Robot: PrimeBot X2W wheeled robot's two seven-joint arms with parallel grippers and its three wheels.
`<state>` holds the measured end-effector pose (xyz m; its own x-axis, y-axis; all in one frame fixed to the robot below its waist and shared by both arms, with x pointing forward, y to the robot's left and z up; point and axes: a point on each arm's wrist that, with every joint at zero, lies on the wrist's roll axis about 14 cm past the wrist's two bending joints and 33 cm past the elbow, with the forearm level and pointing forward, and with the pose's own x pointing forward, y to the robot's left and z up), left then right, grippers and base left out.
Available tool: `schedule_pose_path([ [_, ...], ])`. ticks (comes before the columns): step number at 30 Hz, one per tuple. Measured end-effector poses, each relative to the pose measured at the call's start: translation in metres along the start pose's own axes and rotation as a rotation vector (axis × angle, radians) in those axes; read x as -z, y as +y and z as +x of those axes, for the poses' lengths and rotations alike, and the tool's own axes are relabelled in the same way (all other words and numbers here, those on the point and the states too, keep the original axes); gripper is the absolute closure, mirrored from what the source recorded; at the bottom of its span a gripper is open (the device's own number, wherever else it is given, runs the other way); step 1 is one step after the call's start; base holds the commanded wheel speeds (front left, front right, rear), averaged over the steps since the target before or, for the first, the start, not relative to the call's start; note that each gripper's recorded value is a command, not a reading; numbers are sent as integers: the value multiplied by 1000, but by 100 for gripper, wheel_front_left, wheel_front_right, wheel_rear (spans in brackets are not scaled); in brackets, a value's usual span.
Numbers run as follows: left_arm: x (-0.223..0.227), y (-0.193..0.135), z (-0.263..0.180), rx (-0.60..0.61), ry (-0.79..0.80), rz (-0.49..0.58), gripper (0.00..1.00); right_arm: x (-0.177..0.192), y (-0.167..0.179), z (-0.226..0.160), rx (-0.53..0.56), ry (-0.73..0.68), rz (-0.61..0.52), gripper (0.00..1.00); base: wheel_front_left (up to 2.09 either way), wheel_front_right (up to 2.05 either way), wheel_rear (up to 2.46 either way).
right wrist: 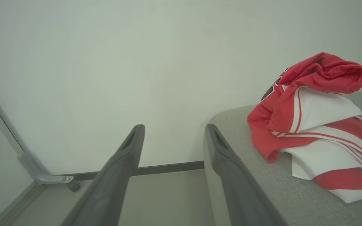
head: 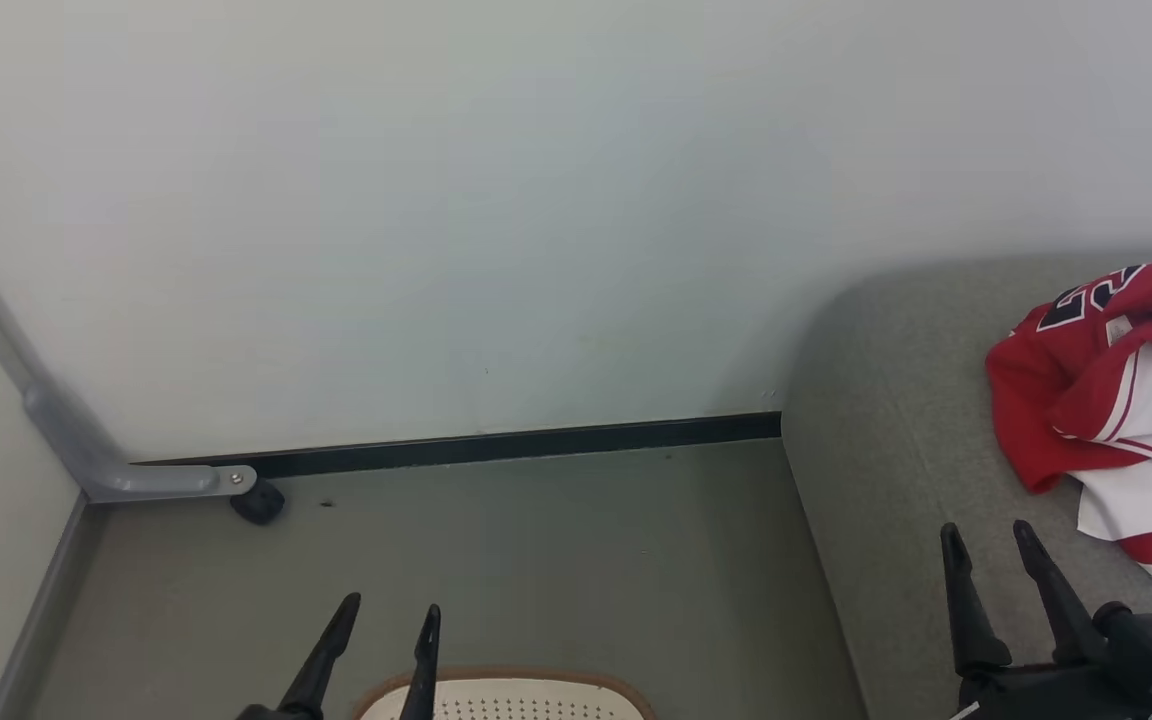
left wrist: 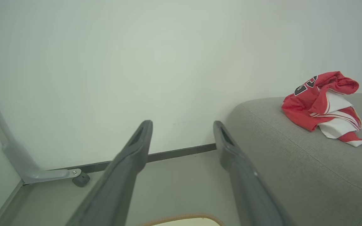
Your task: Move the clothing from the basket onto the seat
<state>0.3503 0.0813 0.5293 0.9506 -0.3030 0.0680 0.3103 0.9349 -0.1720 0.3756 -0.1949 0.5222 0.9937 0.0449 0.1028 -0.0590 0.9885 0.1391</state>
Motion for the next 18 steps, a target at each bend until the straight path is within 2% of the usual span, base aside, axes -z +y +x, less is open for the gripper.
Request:
schedule_pose_path([
  [8,-3,39,-4,-128,-8,6,0,0,14,-11,-34,-5,-1,0,0,0,0],
  [14,13,68,-19,-241,33,-13,0,-3,18,-19,-33,-17,6,0,0,0,0],
  [18,13,75,-21,-287,24,-35,0,1,18,-26,-23,2,8,0,0,0,0],
])
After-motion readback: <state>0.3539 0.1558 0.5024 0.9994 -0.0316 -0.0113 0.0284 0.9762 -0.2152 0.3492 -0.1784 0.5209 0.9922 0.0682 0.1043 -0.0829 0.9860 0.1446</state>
